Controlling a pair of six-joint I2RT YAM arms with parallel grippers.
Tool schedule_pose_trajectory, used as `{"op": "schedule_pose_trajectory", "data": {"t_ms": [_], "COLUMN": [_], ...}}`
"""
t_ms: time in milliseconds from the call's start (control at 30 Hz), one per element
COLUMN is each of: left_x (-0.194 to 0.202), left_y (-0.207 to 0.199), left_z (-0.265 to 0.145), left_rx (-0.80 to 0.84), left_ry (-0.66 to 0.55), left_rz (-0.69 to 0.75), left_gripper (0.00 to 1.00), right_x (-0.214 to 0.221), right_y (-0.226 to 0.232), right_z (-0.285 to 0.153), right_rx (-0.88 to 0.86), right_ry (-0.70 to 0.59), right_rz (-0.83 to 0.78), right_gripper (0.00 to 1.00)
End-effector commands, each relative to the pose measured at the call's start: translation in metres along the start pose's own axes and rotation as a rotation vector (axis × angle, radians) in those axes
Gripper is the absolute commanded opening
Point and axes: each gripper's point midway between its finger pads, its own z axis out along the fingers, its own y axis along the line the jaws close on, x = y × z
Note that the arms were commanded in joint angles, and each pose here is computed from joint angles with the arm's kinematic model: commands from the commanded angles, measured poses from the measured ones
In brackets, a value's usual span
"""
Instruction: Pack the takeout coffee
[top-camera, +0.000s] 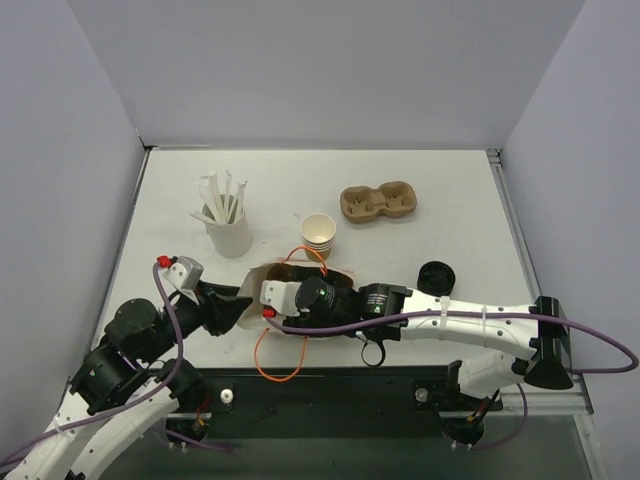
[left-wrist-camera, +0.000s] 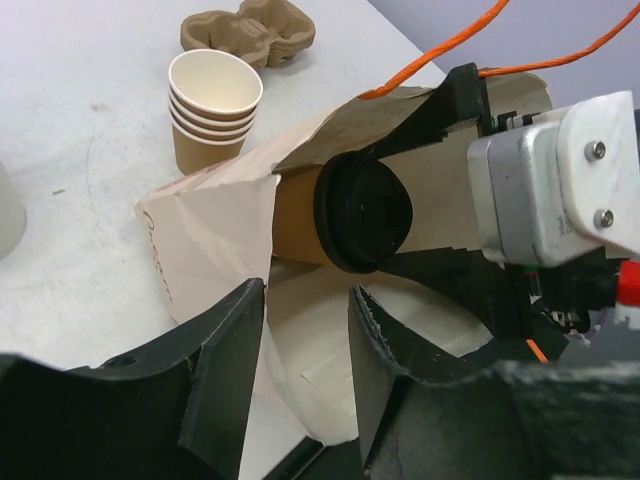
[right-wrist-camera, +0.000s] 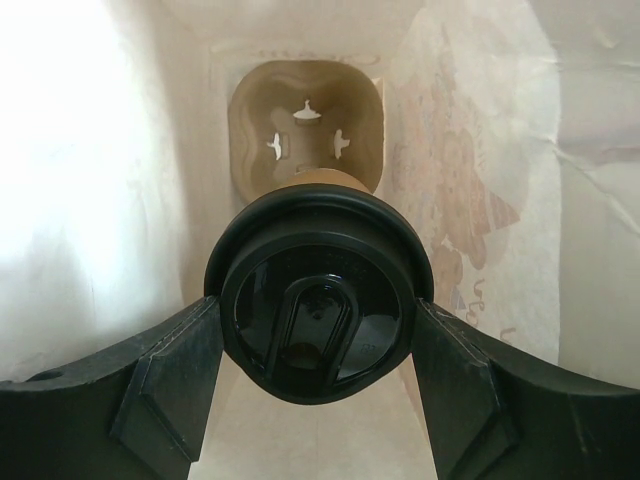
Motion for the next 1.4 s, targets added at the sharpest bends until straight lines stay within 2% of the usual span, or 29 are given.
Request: {"op": "schedule_pose_trajectory", "data": {"t_ms": [0,333,433,467,533,767,900,1067,1367], "left_x": [0.003,0.016,0.019,0.018,0.021,-0.001,0.001,0.019,0.026], "left_y": [0.002,0.011,0.009,0.009,0.005,-0.004,-0.011,-0.005,-0.009], "left_z": [-0.016,-0.003,0.002,0.005,0.01,0.03,0.032,0.031,0.022], "left_rx": [-0.048,-0.098,-0.076,-0.069,-0.037,0.045,0.089,0.082,0.101], "left_ry": [0.019,0.087,0.091,0.086,0.092,-0.029,-0.047,-0.032,-0.022], "left_rz": [-0.106,-0.125,-0.11,-0.106,-0.089,-0.007,-0.016,-0.057,-0.111], "left_gripper": [0.5,0.47,0.28,0.11,0.0,0.0,0.0,0.0,0.0], "right_x": [-0.01,0.002,0.011,0.017,0.023,0.034,0.033,0.045,0.051], "right_y": [-0.012,-0.006,-0.003,-0.003,-0.007,-0.032,-0.027,-0.016,-0.011], "right_z": [-0.007,-0.007,-0.008,-0.009,-0.009,-0.004,0.003,0.02,0.035], "right_rx": [0.061,0.052,0.054,0.057,0.072,0.108,0.085,0.069,0.057], "right_ry": [-0.041,-0.03,-0.011,-0.002,0.013,0.015,-0.003,0.031,0.088], "right_rz": [0.071,0.048,0.026,0.02,0.025,-0.04,-0.068,-0.094,-0.172], "right_gripper": [0.43,0.43,0.42,0.42,0.42,0.42,0.42,0.42,0.42]}}
